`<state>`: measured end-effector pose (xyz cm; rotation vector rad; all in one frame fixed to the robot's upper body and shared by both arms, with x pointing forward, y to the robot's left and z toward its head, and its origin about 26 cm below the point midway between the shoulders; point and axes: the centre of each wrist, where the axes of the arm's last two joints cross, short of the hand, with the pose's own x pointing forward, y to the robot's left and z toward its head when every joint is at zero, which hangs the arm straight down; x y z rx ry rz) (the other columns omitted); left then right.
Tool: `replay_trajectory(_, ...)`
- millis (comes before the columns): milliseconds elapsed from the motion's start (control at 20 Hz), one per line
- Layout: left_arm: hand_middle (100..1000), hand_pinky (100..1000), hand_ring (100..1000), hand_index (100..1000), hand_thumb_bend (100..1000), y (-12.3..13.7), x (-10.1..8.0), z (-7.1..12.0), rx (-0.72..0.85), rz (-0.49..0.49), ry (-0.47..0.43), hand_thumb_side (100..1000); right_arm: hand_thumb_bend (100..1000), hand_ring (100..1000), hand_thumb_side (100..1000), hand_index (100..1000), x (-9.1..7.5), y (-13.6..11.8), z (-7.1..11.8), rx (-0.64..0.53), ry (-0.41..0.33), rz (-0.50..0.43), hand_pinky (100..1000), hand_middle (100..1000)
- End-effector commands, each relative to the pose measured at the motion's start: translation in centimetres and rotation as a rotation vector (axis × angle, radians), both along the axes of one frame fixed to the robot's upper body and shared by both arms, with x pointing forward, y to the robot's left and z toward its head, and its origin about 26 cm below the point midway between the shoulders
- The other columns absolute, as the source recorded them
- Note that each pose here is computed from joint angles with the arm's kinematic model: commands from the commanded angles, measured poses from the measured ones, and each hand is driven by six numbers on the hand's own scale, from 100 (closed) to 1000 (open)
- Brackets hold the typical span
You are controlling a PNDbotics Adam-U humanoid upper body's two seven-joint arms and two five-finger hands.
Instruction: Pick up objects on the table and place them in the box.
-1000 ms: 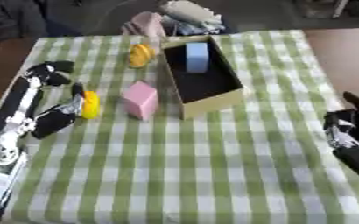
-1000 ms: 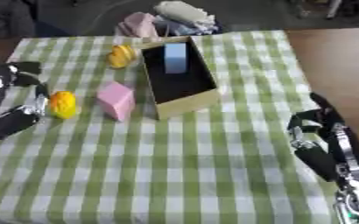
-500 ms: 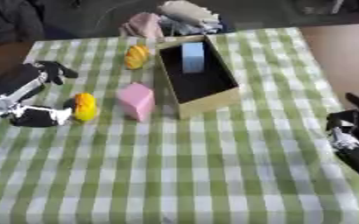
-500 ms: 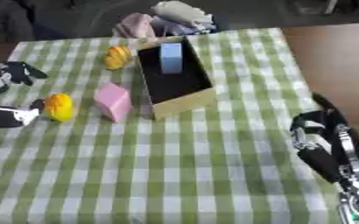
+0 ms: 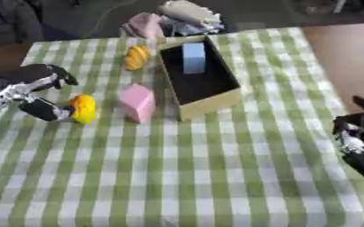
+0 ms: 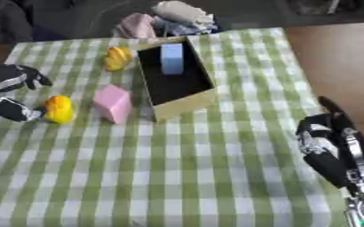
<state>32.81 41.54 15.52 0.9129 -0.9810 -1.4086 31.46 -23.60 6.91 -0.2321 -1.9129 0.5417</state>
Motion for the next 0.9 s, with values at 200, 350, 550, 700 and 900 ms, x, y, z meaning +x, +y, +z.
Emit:
replay_trajectory(200,789,780,749,866,306,0.7,1.4,-0.3,0.055,0.008,-0.001,262,100,789,470,966,0.2,0.1,0.9,-0.006,-0.028,0.018,663,603)
replay_trajectory(350,799,785,756,876,319,0.3,1.9,-0.6,0.065,-0.009,-0.009,264,100,789,470,966,0.2,0.2,0.9,-0.005,-0.029,0.023,663,603)
replay_trajectory(550,821,798,770,894,383,-0.3,2.5,-1.3,0.088,-0.032,0.037,279,100,788,470,966,0.2,0.2,1.0,-0.004,-0.029,0.025,662,603)
replay_trajectory(700,765,771,719,854,389,-0.7,2.7,-1.7,0.115,-0.049,0.102,284,100,788,470,966,0.2,0.2,0.9,-0.003,-0.029,0.025,662,603)
replay_trajectory(900,561,636,533,709,326,-1.3,2.7,-1.1,0.139,-0.064,0.092,268,100,788,470,966,0.2,0.2,0.9,-0.002,-0.029,0.019,662,603)
